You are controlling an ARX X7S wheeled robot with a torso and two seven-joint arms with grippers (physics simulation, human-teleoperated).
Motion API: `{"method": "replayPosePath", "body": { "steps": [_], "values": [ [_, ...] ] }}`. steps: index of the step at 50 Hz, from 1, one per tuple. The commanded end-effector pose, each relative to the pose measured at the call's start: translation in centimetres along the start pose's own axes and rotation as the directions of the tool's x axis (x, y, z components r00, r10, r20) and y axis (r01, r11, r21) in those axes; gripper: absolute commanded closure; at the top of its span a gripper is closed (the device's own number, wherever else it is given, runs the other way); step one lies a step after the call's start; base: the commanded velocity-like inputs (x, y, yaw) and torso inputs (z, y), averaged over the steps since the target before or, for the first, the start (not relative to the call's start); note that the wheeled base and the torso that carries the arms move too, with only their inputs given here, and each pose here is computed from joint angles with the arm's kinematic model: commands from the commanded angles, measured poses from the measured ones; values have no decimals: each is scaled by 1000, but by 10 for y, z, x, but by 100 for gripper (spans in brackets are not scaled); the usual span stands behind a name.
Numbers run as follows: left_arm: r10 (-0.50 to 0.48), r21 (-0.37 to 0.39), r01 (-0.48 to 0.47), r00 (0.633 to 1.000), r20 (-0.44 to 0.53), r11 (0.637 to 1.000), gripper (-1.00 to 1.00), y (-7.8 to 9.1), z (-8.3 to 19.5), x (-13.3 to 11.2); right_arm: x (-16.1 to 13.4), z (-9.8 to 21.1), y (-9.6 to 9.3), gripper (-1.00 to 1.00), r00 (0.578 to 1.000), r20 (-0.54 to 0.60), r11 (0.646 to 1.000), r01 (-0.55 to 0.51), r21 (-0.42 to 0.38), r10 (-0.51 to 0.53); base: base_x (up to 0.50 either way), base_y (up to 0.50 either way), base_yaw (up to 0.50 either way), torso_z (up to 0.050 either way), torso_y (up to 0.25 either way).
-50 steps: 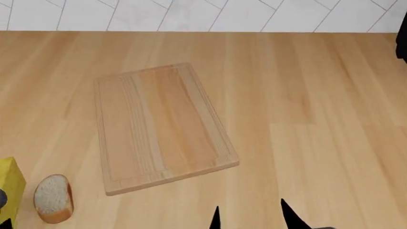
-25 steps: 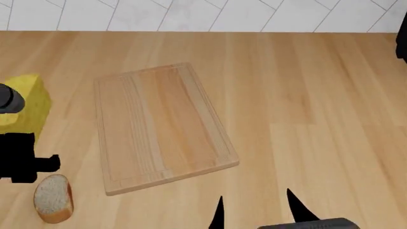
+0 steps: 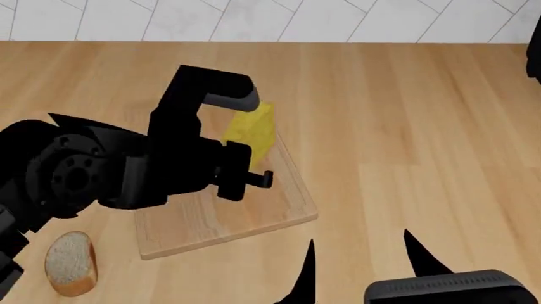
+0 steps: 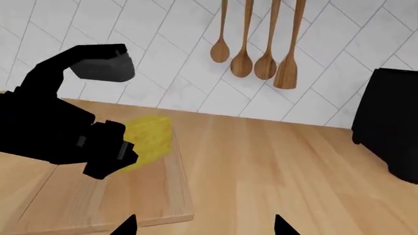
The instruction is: Place the bread and cheese on the cutting board.
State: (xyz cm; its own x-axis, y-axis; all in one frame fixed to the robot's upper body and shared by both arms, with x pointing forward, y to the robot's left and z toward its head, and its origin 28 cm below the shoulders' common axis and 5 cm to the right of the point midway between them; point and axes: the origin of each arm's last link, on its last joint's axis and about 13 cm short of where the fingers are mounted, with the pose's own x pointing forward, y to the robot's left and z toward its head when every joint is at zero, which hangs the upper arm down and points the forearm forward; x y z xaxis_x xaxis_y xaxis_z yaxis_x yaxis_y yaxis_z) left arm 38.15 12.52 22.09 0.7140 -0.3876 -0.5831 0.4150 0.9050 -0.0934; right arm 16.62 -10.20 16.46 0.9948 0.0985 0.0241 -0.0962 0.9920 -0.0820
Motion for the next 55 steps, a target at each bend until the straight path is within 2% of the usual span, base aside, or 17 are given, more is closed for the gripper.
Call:
{"method": "replayPosePath", "body": {
  "steps": [1, 4, 16, 18, 32, 33, 40, 41, 43, 45, 46, 48, 49, 53, 54, 55],
  "values": [
    [-61, 55, 60, 998, 17, 997, 100, -12, 2, 16, -4, -1, -3, -100, 1000, -12, 1000, -3, 5, 3, 0, 0, 0, 0, 0],
    [-45, 55, 46, 999, -20, 997, 100, -12, -9, 21, -5, -5, -1, -100, 1000, -22, 1000, -15, 11, 16, 0, 0, 0, 0, 0],
    [14, 21, -13, 998, -58, 1000, 100, -15, -16, 23, -5, -7, -2, -100, 1000, -18, 999, -9, 46, 10, 0, 0, 0, 0, 0],
    [18, 4, -18, 995, -94, 1000, 100, -14, -20, 23, -6, -7, -2, -100, 1000, -18, 999, -10, 47, 11, 0, 0, 0, 0, 0],
    [8, 17, -6, 996, -88, 1000, 100, -18, -19, 22, -6, -11, 0, -100, 1000, -26, 999, -12, 44, 13, 0, 0, 0, 0, 0],
    [8, 17, -7, 996, -88, 1000, -100, -18, -19, 22, -6, -11, 0, -100, 1000, -25, 999, -13, 45, 14, 0, 0, 0, 0, 0],
    [21, 31, -18, 996, -81, 999, -100, -23, -12, 18, -8, -12, 0, -100, 999, -28, 998, -25, 57, 27, 0, 0, 0, 0, 0],
    [55, 28, -54, 998, -30, 998, -100, -24, 8, 8, -9, -14, 2, -100, 999, -34, 998, -34, 62, 36, 0, 0, 0, 0, 0],
    [56, 21, -56, 998, 0, 998, -100, -25, 18, 2, -9, -13, 2, -100, 999, -33, 997, -34, 62, 36, 0, 0, 0, 0, 0],
    [97, 84, -105, 991, 88, 991, -100, -28, 27, -9, -10, -12, 3, -100, 999, -30, 997, -36, 64, 38, 0, 0, 0, 0, 0],
    [91, 77, -97, 992, 85, 992, -100, -29, 29, -15, -11, -12, 3, -100, 999, -31, 997, -39, 62, 41, 0, 0, 0, 0, 0],
    [136, 124, -155, 980, 147, 980, -100, -29, 33, -24, -11, -12, 5, -100, 998, -31, 997, -45, 60, 47, 0, 0, 0, 0, 0],
    [128, 127, -148, 980, 152, 981, -100, -30, 33, -26, -11, -12, 5, -100, 998, -31, 997, -46, 59, 48, 0, 0, 0, 0, 0],
    [109, 119, -133, 977, 186, 984, -100, -32, 27, -43, -11, -11, 5, -100, 998, -29, 997, -46, 54, 48, 0, 0, 0, 0, 0],
    [99, 98, -121, 974, 205, 988, -100, -32, 24, -48, -10, -10, 5, -100, 999, -28, 997, -45, 55, 46, 0, 0, 0, 0, 0],
    [112, 93, -142, 958, 265, 986, -100, -31, 19, -54, -11, -11, 5, -100, 999, -28, 997, -43, 57, 45, 0, 0, 0, 0, 0]
  ]
}}
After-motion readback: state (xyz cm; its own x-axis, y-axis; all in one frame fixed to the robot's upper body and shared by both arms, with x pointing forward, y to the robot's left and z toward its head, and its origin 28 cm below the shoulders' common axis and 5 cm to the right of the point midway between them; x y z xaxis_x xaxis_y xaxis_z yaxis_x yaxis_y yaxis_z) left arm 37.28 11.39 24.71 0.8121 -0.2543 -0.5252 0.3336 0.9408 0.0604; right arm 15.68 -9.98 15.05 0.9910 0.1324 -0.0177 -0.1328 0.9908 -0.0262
